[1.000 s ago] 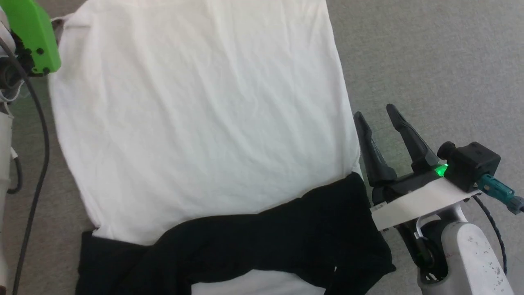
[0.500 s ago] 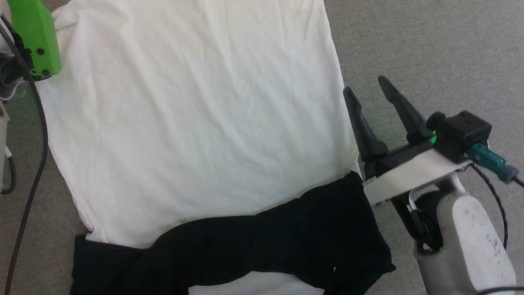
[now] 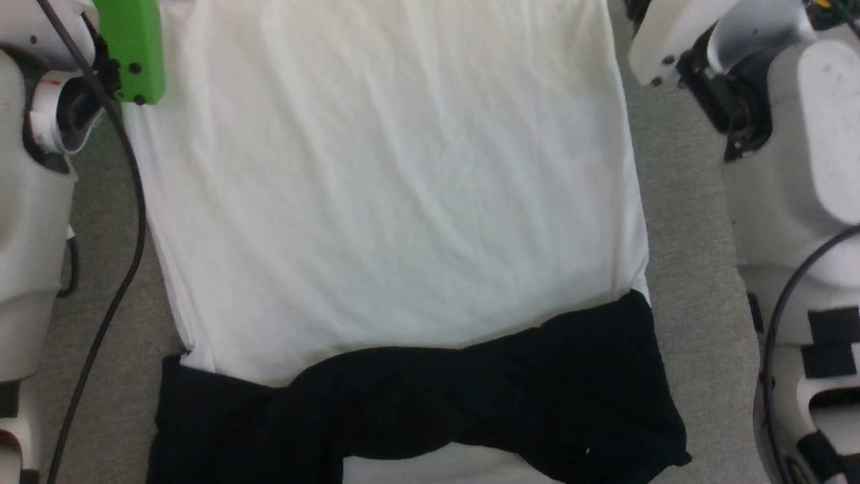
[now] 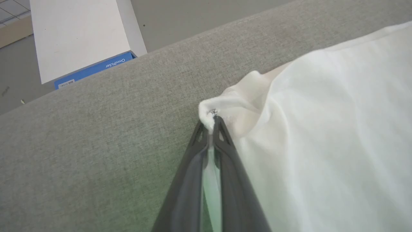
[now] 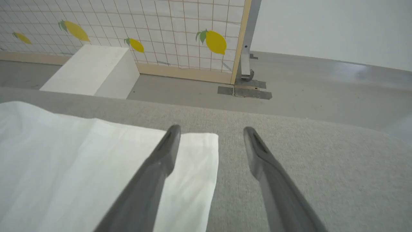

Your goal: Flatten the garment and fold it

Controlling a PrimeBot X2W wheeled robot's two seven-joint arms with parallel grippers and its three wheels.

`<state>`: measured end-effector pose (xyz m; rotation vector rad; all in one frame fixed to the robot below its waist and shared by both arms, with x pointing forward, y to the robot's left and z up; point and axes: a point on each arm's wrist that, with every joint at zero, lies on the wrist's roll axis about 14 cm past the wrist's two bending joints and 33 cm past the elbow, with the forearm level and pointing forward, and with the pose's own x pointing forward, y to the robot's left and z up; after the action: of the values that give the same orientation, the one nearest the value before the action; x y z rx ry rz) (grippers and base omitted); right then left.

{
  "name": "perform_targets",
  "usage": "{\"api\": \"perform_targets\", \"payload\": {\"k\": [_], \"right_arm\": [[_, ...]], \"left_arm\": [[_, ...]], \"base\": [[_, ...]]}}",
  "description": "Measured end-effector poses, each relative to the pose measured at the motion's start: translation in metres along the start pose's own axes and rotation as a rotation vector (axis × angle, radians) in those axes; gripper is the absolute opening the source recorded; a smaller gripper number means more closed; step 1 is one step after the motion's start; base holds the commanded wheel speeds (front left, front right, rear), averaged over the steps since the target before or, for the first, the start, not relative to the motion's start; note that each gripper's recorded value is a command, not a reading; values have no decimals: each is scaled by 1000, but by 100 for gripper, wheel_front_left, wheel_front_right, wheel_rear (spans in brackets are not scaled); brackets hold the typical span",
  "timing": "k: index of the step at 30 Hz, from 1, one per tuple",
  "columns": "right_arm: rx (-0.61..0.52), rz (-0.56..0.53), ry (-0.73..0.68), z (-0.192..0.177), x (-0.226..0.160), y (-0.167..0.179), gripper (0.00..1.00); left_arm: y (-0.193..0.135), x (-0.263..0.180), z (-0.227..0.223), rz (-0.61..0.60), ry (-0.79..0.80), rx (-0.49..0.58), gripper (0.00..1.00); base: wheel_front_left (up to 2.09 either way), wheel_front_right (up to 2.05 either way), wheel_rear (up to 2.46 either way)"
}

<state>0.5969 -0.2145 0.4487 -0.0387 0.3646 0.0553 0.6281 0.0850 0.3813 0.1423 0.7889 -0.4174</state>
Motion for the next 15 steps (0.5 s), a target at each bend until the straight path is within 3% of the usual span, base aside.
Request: {"api": "perform_targets", "payload": {"k": [6,13,14,15], "right_arm": [[33,-40,232,-31,37,-9,100],[39,-30,464,-71,57,4,100],[38,-28,486,-72,60,6,78],[36,-28,505,-72,62,6,47]], "left_arm": [[3,2,-4,-11,-16,3,0],[15,4,-9,-4,-36,10,0],[16,5,-10,-4,-38,10,0],[18,5,-10,-1,-42,10,0]], "base": [[0,0,0],[0,0,0],[0,0,0],[0,0,0]]}}
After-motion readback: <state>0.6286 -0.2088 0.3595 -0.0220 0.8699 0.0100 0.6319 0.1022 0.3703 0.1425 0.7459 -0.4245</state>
